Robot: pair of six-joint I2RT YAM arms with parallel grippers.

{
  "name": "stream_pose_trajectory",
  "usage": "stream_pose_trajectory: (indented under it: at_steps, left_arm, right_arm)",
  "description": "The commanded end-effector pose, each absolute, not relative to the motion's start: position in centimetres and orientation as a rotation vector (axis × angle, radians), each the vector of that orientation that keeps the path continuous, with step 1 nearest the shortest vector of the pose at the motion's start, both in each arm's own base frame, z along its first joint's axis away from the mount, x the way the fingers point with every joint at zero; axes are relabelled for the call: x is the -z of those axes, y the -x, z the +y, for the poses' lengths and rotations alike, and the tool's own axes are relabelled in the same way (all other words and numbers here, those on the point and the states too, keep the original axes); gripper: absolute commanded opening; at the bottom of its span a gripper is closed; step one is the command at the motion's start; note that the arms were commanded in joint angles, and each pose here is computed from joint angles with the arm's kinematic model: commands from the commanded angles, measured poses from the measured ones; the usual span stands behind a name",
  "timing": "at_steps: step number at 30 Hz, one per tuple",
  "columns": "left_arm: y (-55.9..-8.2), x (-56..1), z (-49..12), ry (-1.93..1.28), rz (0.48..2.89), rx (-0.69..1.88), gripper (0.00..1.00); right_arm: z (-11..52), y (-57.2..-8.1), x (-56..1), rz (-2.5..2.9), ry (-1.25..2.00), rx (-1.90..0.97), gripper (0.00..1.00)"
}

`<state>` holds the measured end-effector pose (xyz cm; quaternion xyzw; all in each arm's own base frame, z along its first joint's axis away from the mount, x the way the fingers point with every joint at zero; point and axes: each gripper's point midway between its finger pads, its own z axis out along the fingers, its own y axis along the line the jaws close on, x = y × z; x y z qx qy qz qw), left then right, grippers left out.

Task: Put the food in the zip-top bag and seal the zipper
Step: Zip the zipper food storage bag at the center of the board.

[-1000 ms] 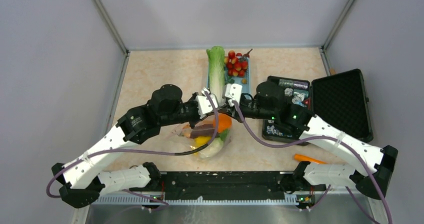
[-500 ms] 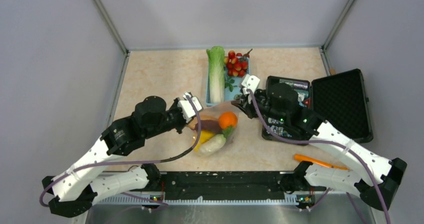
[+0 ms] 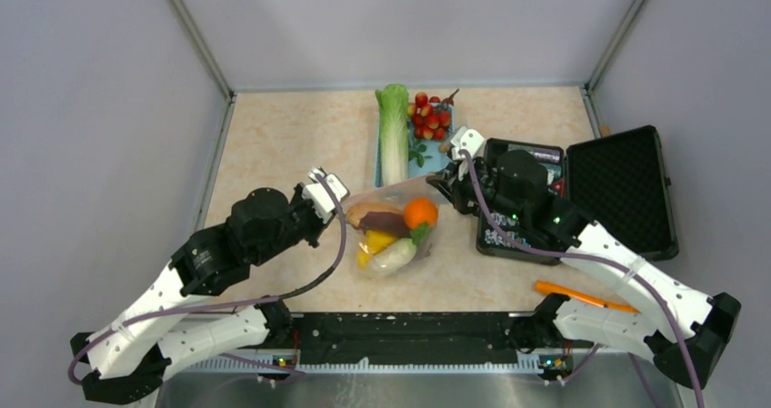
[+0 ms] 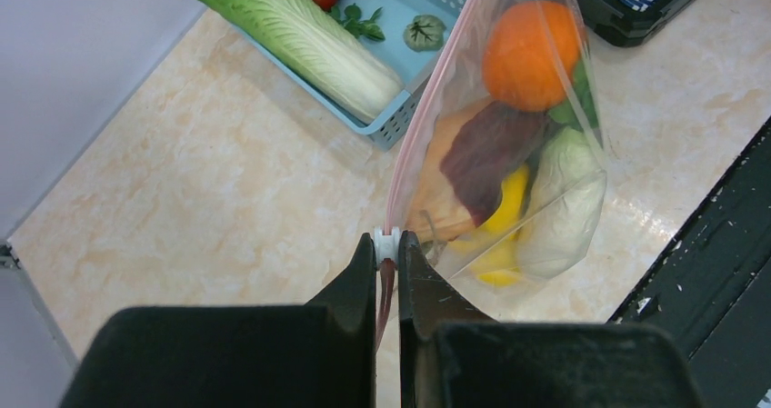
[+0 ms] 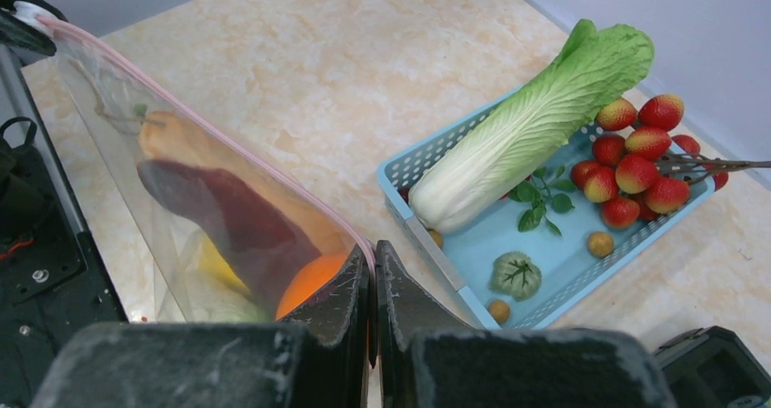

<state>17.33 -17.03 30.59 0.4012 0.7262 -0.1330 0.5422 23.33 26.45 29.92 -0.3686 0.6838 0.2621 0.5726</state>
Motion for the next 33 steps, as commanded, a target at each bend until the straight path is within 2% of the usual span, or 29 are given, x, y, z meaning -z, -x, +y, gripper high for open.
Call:
stream_pose_trajectory:
  at_steps: [1, 8, 18, 20, 23, 25, 29, 33]
  left_arm:
    - [-17.6, -29.6, -14.8, -0.898, 1.794, 0.220, 0.03]
    - [-17.4, -28.9, -13.6, -0.876, 1.821, 0.184, 0.05]
    - [-17.5, -29.7, -12.4, -0.808, 1.787, 0.160, 0.22]
    - [-17.5, -29.9, -12.1, -0.791, 1.783, 0.155, 0.38]
    - [-17.8, -31.1, -11.3, -0.712, 1.754, 0.144, 0.42]
    - [-17.9, -32.2, -10.8, -0.659, 1.717, 0.154, 0.64]
    - [-17.6, -34.7, -9.9, -0.531, 1.629, 0.220, 0.96]
    - [-17.9, -36.0, -9.0, -0.407, 1.597, 0.239, 0.99]
  right_arm:
    - [25.3, -25.5, -32.1, 1.565, 0.713, -0.573, 0.00]
    - [25.5, -25.7, -32.3, 1.568, 0.707, -0.585, 0.00]
    - [26.2, -25.7, -32.0, 1.567, 0.716, -0.616, 0.00]
    - [26.3, -25.7, -32.0, 1.564, 0.719, -0.621, 0.00]
    - [26.4, -25.6, -32.0, 1.564, 0.722, -0.633, 0.00]
    - [26.7, -25.4, -31.8, 1.562, 0.734, -0.646, 0.00]
    - [26.8, -25.4, -31.8, 1.555, 0.727, -0.661, 0.00]
    - [27.8, -24.6, -32.5, 1.519, 0.737, -0.743, 0.00]
